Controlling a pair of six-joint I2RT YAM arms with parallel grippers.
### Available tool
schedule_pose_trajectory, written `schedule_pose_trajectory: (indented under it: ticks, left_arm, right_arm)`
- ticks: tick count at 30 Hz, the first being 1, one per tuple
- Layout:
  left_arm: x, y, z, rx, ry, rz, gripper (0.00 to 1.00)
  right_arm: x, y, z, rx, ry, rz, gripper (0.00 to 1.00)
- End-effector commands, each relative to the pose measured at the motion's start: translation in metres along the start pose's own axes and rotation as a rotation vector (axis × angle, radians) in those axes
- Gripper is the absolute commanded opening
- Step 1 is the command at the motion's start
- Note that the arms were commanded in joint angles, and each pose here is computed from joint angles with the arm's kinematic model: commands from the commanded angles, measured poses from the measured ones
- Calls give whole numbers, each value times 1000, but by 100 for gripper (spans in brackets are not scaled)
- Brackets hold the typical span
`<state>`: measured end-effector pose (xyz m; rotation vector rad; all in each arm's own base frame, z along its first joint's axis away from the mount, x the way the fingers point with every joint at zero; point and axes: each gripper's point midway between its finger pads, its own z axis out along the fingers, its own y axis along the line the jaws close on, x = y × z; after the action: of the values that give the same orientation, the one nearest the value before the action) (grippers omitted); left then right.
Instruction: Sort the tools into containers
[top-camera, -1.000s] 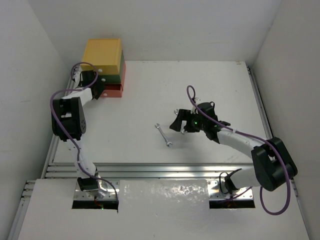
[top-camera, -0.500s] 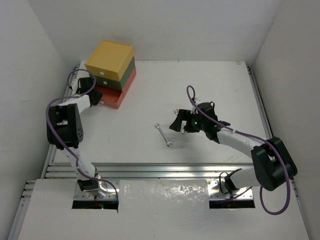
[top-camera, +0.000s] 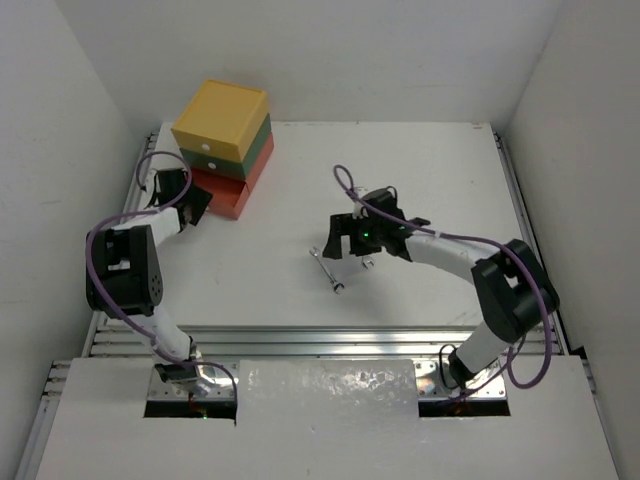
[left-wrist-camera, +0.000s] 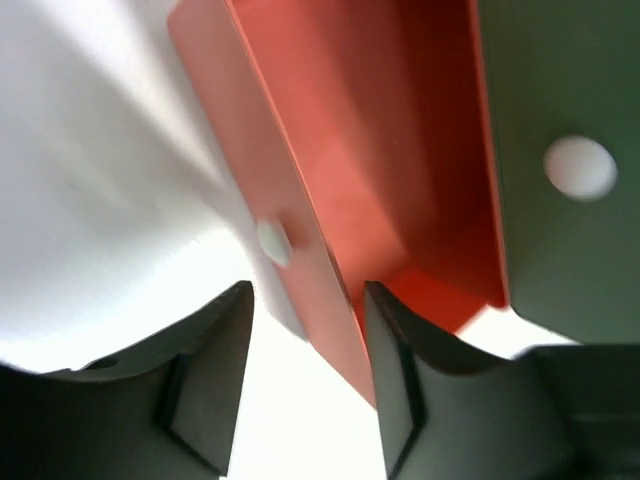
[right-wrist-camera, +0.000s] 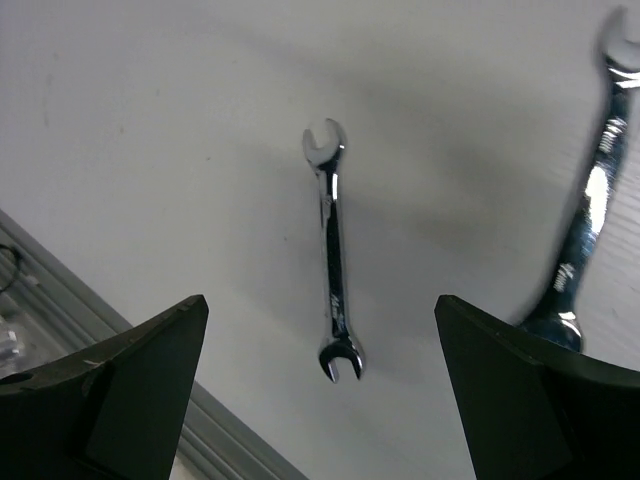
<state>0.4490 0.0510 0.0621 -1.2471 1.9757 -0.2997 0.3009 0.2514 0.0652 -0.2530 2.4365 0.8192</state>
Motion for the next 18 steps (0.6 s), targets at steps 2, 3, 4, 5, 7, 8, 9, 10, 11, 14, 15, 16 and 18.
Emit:
schedule_pose_trajectory:
  ticks: [2,3,4,5,7,8,9,10,11,14,15,16,18]
  left_arm:
    - [-13,-44,-30,167,-37,-14,50]
    - [-11,-47,-33,177,-32,-13,52]
    - [-10,-50,-36,189,-26,-11,54]
    - [-12,-54,-43,202,-31,-8,57]
    - [-15,-56,-59,213,-43,-7,61]
    - [-16,-54,-65,216,-50,-7,66]
    - [-12,-44,-71,203,-52,-8,69]
    - [-23,-48,-91,231,-101,-13,72]
    - [-23,-45,-100,239,-115,-7,76]
    - [-25,-34,-135,253,-160,19,81]
    - [-23,-33,-152,288,-171,28,82]
    - [-23,-33,-161,306,-180,40,82]
    - [-17,-31,-182,349,-178,54,82]
  right_arm:
    - [8,17,20,109,117,-250,93]
    - [18,18,29,125,150,-276,92]
    - [23,11,32,172,180,-302,90]
    - [15,17,36,183,177,-328,88]
    - [35,7,48,238,276,-369,80]
    - [28,7,52,263,268,-382,77]
    - [32,5,54,283,280,-391,71]
    - [37,-3,58,311,295,-389,69]
    - [38,-7,59,333,298,-392,66]
    - [48,-20,63,383,342,-408,52]
    - [51,-22,63,395,362,-420,47]
    - [54,-26,66,407,379,-425,43]
    - [63,-30,67,425,414,-435,25]
